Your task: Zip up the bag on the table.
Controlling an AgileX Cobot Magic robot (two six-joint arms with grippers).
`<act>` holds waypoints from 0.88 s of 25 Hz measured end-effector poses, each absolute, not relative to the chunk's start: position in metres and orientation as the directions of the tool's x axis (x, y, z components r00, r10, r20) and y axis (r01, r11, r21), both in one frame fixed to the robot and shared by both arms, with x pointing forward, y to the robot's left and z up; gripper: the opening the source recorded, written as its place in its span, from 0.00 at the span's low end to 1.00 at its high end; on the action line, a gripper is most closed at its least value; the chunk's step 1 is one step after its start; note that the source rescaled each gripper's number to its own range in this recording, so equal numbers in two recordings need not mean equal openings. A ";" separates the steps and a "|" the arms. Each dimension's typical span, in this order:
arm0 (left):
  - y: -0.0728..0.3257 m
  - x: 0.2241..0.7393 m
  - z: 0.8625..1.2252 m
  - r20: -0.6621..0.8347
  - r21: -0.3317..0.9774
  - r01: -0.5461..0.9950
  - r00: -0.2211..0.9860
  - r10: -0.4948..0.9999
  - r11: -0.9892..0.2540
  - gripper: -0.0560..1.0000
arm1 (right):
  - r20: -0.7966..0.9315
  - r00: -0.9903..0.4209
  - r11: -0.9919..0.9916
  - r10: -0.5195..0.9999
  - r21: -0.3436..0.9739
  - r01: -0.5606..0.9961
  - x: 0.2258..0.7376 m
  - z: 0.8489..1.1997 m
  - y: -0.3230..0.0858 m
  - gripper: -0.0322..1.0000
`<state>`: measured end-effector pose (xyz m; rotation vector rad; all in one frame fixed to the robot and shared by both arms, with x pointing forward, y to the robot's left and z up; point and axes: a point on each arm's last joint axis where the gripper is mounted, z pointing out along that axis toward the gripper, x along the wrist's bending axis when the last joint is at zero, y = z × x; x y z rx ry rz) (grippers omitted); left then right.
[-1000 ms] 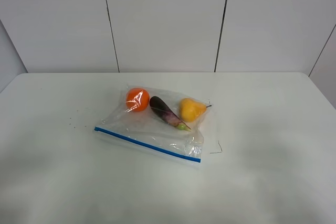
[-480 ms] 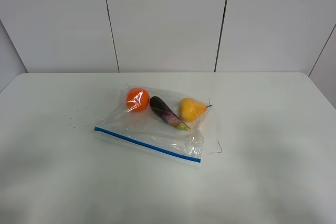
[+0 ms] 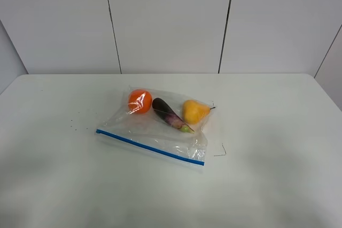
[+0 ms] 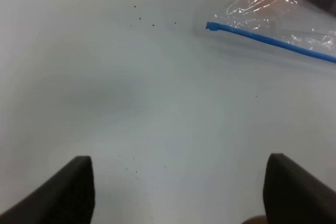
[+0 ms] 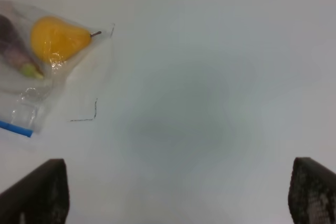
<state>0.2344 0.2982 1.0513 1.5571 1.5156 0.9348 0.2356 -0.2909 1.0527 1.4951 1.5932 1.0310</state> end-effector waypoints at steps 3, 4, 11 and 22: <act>0.298 0.234 1.051 -0.003 0.895 0.446 0.029 1.000 -0.010 0.96 | 0.024 -0.079 0.012 0.997 0.903 0.430 0.236 1.053 -0.291 0.92; 0.298 0.234 1.051 -0.003 0.895 0.446 0.029 1.000 -0.010 0.96 | 0.024 -0.079 0.012 0.997 0.903 0.430 0.236 1.053 -0.291 0.92; 0.298 0.234 1.051 -0.003 0.895 0.446 0.029 1.000 -0.010 0.96 | 0.049 -0.010 -0.040 0.999 0.900 0.435 0.236 1.052 -0.296 0.92; 0.298 0.234 1.051 -0.003 0.895 0.446 0.029 1.000 -0.010 0.96 | 0.058 0.003 -0.053 0.998 0.899 0.434 0.236 1.052 -0.296 0.92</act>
